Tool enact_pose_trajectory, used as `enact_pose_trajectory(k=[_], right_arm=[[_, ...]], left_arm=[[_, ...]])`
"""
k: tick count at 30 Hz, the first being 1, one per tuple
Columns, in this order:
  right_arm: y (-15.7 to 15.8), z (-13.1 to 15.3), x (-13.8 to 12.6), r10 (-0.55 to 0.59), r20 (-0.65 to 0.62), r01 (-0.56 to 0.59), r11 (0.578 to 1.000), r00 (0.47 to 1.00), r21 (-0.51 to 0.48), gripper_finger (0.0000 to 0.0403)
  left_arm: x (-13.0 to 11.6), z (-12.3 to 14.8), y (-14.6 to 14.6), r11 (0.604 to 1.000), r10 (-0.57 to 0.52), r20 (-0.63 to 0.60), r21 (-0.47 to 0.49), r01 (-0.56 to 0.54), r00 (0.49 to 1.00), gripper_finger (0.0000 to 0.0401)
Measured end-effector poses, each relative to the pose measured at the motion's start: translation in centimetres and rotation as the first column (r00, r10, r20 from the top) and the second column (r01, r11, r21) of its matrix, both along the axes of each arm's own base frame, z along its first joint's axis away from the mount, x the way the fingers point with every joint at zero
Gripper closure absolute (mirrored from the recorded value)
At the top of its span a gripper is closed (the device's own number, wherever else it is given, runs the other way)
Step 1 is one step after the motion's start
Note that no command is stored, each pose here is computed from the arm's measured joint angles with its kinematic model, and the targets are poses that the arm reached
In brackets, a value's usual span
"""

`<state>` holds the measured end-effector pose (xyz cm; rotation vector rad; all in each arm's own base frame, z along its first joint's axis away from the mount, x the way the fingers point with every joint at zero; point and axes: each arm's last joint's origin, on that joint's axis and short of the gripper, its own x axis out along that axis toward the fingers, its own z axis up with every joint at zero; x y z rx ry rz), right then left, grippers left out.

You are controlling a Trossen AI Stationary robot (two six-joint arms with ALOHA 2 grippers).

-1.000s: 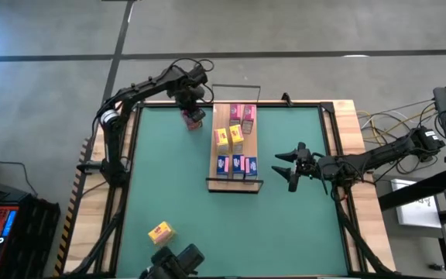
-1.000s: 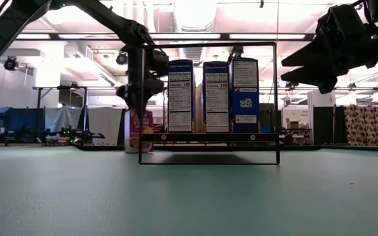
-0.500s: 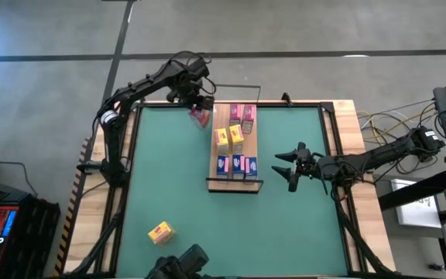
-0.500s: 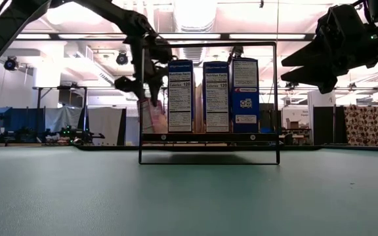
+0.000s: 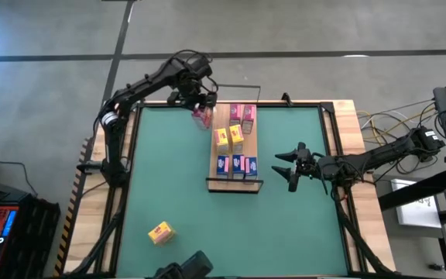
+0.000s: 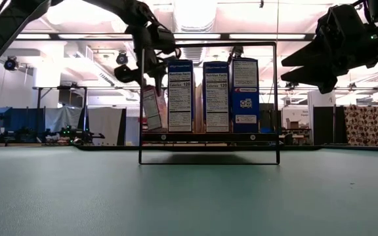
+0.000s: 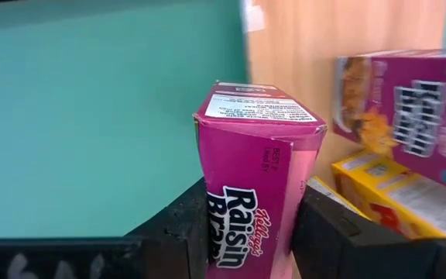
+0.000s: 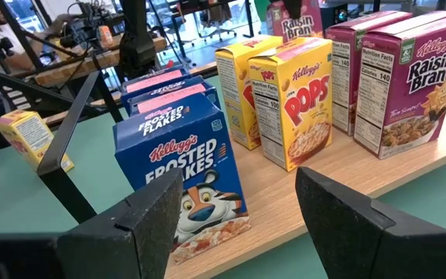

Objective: Stack cereal on shelf
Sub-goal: Put the pink cereal box on the shelf

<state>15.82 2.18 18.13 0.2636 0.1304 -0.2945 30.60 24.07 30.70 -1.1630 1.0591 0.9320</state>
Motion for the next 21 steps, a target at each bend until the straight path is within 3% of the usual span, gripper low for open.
enact_pose_trajectory(k=[21], right_arm=[[0.0, 0.0, 0.0, 0.000, -0.001, 0.000, 1.000, 1.000, 0.000, 0.0163]], left_arm=[[2.1, 0.8, -0.9, 0.997, 0.063, 0.113, 0.031, -0.067, 0.992, 0.0278]])
